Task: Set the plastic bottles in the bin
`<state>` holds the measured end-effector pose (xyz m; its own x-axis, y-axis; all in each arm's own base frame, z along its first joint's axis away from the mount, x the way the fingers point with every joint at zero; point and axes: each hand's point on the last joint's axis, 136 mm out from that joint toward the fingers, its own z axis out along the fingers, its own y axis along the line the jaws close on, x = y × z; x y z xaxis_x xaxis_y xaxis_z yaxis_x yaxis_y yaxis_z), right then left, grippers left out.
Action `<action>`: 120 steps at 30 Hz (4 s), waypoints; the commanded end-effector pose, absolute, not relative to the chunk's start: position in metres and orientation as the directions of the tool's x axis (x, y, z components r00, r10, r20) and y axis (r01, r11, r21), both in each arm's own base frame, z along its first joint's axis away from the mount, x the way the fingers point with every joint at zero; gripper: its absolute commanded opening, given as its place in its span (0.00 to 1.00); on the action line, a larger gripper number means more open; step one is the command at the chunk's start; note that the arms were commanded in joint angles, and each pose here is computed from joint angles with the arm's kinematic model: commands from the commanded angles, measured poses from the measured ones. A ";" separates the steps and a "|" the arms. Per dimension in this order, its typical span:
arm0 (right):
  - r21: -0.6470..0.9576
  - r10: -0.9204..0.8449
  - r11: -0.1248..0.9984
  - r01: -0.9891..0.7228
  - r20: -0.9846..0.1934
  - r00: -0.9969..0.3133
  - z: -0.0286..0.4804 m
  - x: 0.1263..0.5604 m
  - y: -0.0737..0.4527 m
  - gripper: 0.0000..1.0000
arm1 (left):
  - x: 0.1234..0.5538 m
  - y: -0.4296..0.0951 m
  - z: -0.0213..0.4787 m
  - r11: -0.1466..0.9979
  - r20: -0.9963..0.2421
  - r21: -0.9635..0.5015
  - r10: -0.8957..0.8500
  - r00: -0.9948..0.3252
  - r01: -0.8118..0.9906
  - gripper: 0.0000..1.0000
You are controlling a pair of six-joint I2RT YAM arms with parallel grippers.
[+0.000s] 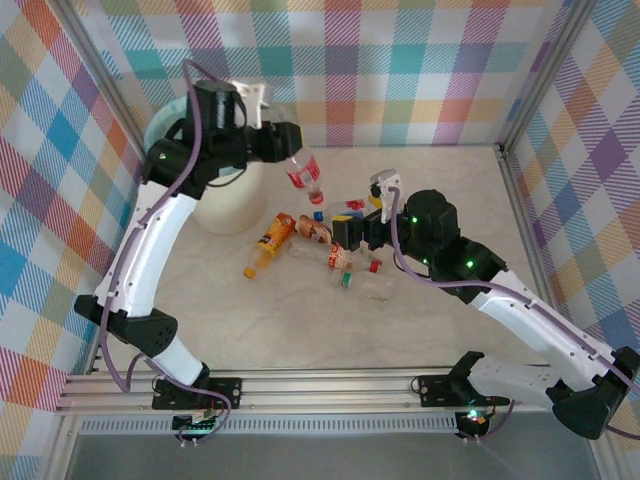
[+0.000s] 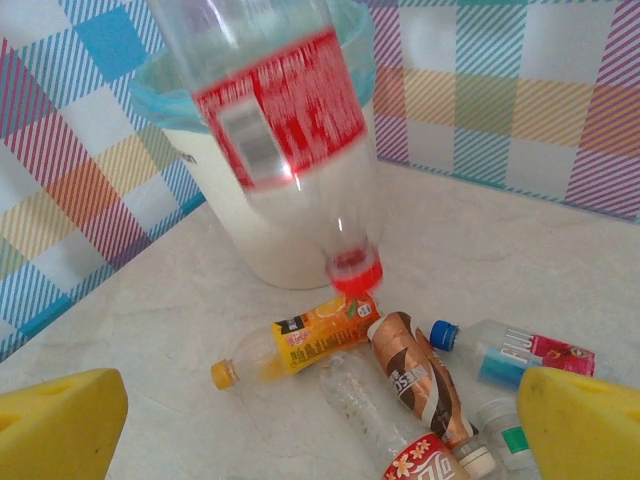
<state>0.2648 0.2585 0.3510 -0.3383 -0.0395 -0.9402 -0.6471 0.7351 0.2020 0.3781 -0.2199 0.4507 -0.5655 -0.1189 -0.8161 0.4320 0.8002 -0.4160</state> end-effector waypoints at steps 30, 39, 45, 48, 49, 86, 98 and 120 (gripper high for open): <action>0.473 -0.203 0.442 -0.762 -0.775 -0.599 0.330 0.253 0.393 0.94 | 0.480 0.024 0.471 0.901 -0.832 -0.421 -0.429 -0.351 -0.103 0.31; 0.496 -0.288 0.419 -0.761 -0.722 -0.629 0.305 0.235 0.411 0.94 | 0.486 0.009 0.400 0.909 -0.754 -0.411 -0.383 -0.534 -0.071 0.32; 0.488 -0.301 0.437 -0.755 -0.712 -0.634 0.295 0.239 0.412 0.94 | 0.479 0.004 0.364 0.920 -0.710 -0.386 -0.341 -0.615 -0.065 0.33; 0.489 -0.305 0.440 -0.754 -0.708 -0.637 0.293 0.240 0.413 0.94 | 0.476 0.002 0.349 0.920 -0.687 -0.388 -0.331 -0.647 -0.058 0.33; 0.489 -0.308 0.438 -0.755 -0.707 -0.637 0.293 0.240 0.414 0.94 | 0.475 0.000 0.344 0.919 -0.680 -0.390 -0.327 -0.656 -0.053 0.33; 0.493 -0.340 0.442 -0.749 -0.681 -0.648 0.286 0.240 0.423 0.94 | 0.488 -0.021 0.307 0.932 -0.637 -0.362 -0.249 -0.730 -0.001 0.70; 0.486 -0.334 0.442 -0.753 -0.690 -0.642 0.291 0.238 0.419 0.94 | 0.483 -0.016 0.350 0.943 -0.713 -0.332 -0.251 -0.654 0.001 0.79; 0.484 -0.349 0.450 -0.750 -0.678 -0.647 0.282 0.238 0.418 0.94 | 0.482 -0.026 0.314 0.937 -0.643 -0.350 -0.245 -0.725 -0.006 0.49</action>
<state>0.2443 0.4204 0.2726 -0.6634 -0.3455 -0.6637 -0.7351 0.4666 0.4919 0.4861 -0.0211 0.3390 -0.6642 -0.2424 -0.7072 0.0156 0.9413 -0.3373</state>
